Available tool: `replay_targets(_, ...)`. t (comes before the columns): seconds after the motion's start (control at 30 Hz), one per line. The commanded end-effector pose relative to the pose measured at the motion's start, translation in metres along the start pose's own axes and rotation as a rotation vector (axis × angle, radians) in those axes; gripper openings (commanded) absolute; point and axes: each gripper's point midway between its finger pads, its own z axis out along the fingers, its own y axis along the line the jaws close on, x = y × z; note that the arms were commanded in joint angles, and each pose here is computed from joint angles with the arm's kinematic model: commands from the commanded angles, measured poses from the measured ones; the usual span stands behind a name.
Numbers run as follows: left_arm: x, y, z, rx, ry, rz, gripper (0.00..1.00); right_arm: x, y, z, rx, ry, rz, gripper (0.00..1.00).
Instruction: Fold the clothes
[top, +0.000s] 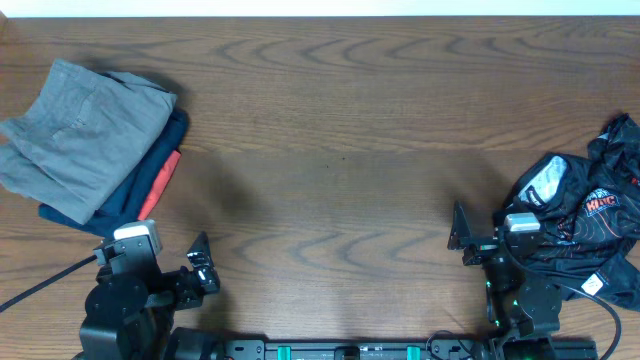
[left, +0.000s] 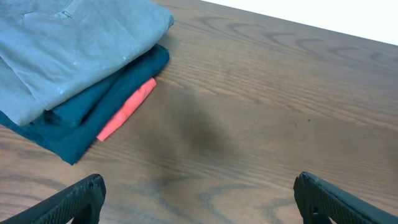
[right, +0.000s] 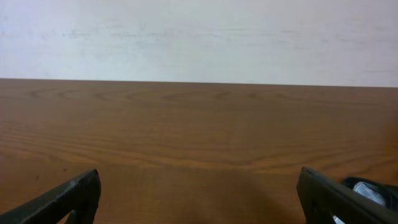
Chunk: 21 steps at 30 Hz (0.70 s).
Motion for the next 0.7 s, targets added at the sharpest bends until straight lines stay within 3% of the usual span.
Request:
replay_targets(0.0,-0.001,0.003,-0.001,-0.014,-0.010,-0.009,0.98,0.000,-0.001,0.000,0.005,-0.001,-0.018,0.99)
replay_targets(0.3,0.018,0.023,0.001,-0.089,-0.024,-0.053,0.98,0.000,-0.001,0.000,0.005,-0.001,-0.018,0.99)
replay_targets(0.5,0.046,0.035,0.041,-0.110,-0.102,-0.091,0.98,0.000,-0.001,0.000,0.005,-0.001,-0.018,0.99)
replay_targets(0.67,0.046,0.035,0.071,-0.079,-0.223,-0.107,0.98,0.000,-0.001,0.000,0.005,-0.001,-0.018,0.99)
